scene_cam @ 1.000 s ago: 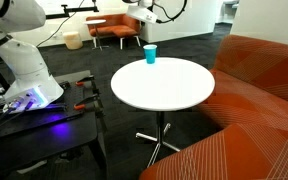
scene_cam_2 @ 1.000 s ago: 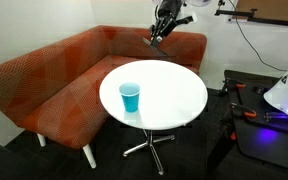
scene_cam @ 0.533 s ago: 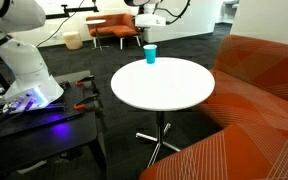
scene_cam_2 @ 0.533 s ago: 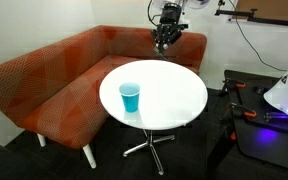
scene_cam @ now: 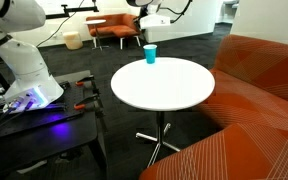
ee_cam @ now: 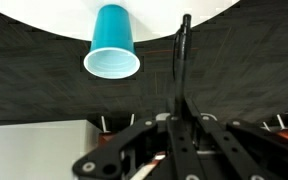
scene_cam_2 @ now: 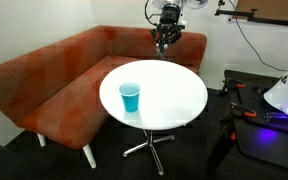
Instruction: Put the pen inside the light blue cup
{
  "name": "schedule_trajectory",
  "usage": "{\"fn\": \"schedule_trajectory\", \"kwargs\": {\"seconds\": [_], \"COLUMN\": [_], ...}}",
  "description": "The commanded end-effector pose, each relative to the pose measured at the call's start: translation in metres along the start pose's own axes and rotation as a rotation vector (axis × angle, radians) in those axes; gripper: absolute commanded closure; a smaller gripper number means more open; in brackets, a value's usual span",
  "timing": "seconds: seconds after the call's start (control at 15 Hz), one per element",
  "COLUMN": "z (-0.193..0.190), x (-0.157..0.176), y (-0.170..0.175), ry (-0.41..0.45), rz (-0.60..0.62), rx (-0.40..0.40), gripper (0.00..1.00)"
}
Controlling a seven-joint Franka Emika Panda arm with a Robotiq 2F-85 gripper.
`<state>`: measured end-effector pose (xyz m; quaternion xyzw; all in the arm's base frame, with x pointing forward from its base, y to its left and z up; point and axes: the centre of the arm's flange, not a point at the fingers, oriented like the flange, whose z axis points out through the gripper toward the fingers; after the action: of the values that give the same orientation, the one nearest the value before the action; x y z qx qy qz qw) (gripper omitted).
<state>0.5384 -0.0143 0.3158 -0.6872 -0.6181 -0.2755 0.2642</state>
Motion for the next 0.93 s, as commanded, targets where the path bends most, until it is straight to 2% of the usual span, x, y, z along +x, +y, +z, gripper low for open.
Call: {"fn": "schedule_trajectory", "kwargs": {"seconds": [0.0, 0.2, 0.53, 0.73, 0.87], "z": [-0.005, -0.004, 0.005, 0.010, 0.012], "x": [-0.007, -0.009, 0.006, 0.022, 0.031], "y": [0.006, 0.009, 0.014, 0.022, 0.028], "ry": [0.041, 0.054, 0.048, 0.143, 0.238], "rz": [-0.165, -0.301, -0.495, -0.572, -0.547], "rx": [0.008, 0.021, 0.122, 0.140, 0.107], "gripper": [0.97, 0.97, 0.97, 0.97, 0.97]}}
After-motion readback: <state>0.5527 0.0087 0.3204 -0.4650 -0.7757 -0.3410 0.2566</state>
